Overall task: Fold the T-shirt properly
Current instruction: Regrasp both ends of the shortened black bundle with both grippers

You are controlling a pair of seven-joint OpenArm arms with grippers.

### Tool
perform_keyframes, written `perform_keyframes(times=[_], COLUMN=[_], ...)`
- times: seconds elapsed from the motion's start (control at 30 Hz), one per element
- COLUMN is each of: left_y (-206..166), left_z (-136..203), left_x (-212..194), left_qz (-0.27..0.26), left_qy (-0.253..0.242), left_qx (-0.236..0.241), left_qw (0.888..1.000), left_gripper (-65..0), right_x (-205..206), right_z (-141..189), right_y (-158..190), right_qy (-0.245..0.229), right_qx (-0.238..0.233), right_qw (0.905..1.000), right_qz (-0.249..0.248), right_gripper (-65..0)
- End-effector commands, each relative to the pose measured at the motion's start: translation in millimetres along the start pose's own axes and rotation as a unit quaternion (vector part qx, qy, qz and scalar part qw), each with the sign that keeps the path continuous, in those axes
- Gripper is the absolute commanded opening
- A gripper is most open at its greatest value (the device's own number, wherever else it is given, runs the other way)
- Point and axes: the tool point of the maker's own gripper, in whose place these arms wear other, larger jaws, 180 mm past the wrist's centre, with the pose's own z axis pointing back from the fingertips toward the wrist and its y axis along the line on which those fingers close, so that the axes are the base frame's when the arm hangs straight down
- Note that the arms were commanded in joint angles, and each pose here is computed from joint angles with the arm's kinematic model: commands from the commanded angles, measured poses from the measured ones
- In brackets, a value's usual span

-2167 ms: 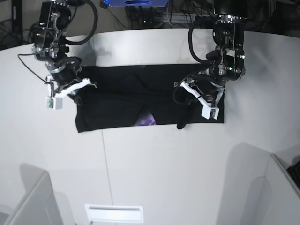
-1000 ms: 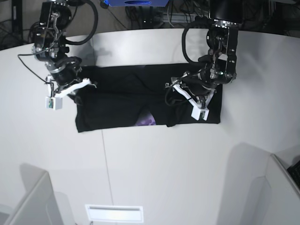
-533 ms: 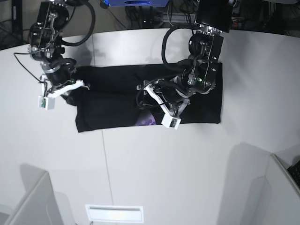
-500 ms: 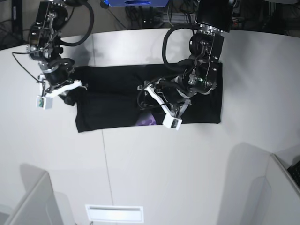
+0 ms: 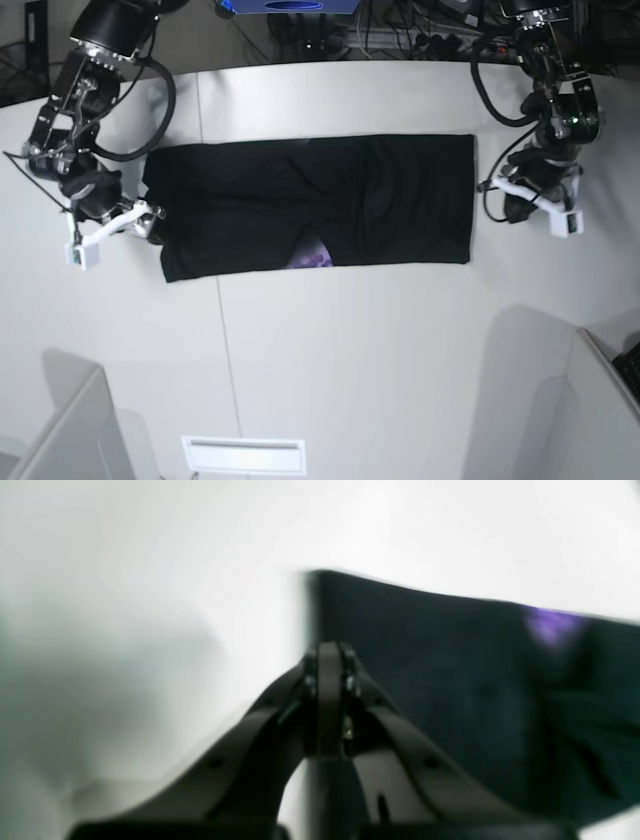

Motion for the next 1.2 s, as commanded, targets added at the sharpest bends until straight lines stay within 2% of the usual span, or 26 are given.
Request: perform_keyframes(times=[0.0, 0.17, 0.4, 0.6, 0.83, 1.0, 1.17], left_y=[12.2, 63.0, 88.8, 87.3, 87.1, 73.6, 53.4], left_z=[7.8, 27.1, 20.1, 15.9, 15.7, 2.8, -16.2], left_x=[12.8, 9.8, -15.3, -18.8, -18.2, -23.6, -33.0], left_qz=[0.001, -0.003, 0.015, 0.02, 0.02, 0.017, 0.014], left_qy=[-0.023, -0.015, 0.025, 0.03, 0.03, 0.041, 0.061], left_qx=[0.014, 0.072, 0.093, 0.09, 0.09, 0.071, 0.044], left_qw=[1.0, 0.997, 0.995, 0.995, 0.995, 0.996, 0.997], left_gripper=[-65.0, -65.0, -65.0, -65.0, -65.0, -65.0, -65.0], right_x=[16.2, 12.4, 0.8, -21.4, -49.2, -81.4, -90.1], right_z=[-1.6, -26.3, -43.6, -52.9, -54.5, -59.7, -61.8], right_y=[-0.1, -21.0, -38.9, -36.8, -35.4, -13.3, 5.4], right_qy=[-0.018, 0.02, 0.059, 0.092, 0.123, 0.168, 0.167], right_qx=[0.005, 0.001, -0.001, 0.027, 0.039, 0.059, 0.075], right_qw=[0.9998, 0.9996, 0.9972, 0.9952, 0.9916, 0.984, 0.9829], right_qz=[0.004, -0.018, -0.046, -0.017, -0.013, 0.011, 0.02], right_gripper=[-18.3, -18.3, -17.6, -17.6, -18.0, -18.2, -18.3])
